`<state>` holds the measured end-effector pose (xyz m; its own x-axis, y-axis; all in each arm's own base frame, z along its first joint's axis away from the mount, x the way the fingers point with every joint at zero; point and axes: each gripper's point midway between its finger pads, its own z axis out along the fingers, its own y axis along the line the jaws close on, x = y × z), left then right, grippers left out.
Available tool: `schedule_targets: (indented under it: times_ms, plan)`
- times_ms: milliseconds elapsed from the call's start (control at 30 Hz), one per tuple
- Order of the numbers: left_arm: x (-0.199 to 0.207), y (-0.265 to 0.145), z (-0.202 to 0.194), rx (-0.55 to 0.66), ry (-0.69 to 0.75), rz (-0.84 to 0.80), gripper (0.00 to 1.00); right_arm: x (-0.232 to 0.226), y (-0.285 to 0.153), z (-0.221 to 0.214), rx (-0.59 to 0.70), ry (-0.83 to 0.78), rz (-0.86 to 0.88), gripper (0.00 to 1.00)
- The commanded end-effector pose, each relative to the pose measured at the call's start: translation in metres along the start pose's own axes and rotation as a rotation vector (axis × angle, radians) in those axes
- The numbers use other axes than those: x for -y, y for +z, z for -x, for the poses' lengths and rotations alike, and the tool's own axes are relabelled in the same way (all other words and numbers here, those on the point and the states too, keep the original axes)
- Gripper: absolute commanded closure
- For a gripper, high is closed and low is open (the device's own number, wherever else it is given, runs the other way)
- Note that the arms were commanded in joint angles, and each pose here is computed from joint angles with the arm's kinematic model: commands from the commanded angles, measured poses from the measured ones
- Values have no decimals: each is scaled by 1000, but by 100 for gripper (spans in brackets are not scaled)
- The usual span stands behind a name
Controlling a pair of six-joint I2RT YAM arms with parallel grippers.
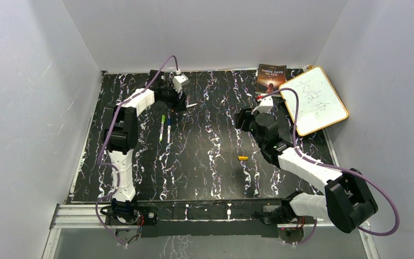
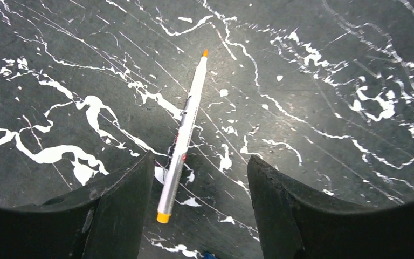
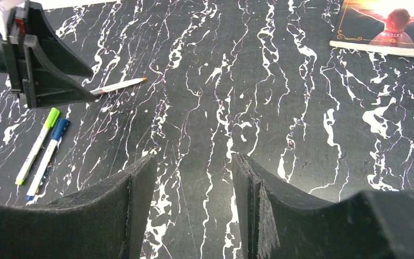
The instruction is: Insert the pens into the pen caps
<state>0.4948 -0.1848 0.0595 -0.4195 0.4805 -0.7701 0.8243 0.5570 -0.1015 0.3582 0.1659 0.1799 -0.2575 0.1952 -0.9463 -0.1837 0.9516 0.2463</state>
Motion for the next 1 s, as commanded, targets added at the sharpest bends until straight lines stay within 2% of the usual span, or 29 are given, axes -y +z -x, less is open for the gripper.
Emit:
schedule_targets:
  times_ms: [0,133,267,433,500,567,800,967]
  plan:
    - [-1,3,-15,-77,23,-55,39,0,2,8,27,-7,1,48]
    - [-1,5,-23,-93,23,-53,41,0,4,4,20,-6,5,48]
    - [-3,6,-31,-107,23,-31,51,0,5,3,18,-3,5,48]
    - [-1,6,-43,-155,19,-42,72,1,6,2,16,-2,4,48]
    - [3,5,-43,-157,22,-58,87,1,6,0,14,1,5,48]
    - [6,4,-43,-158,27,-68,97,0,6,-3,9,5,10,48]
    - [16,7,-38,-133,-5,-93,100,-2,6,-4,8,22,23,48]
    - [28,-10,14,86,-38,-64,100,-11,6,7,21,38,58,48]
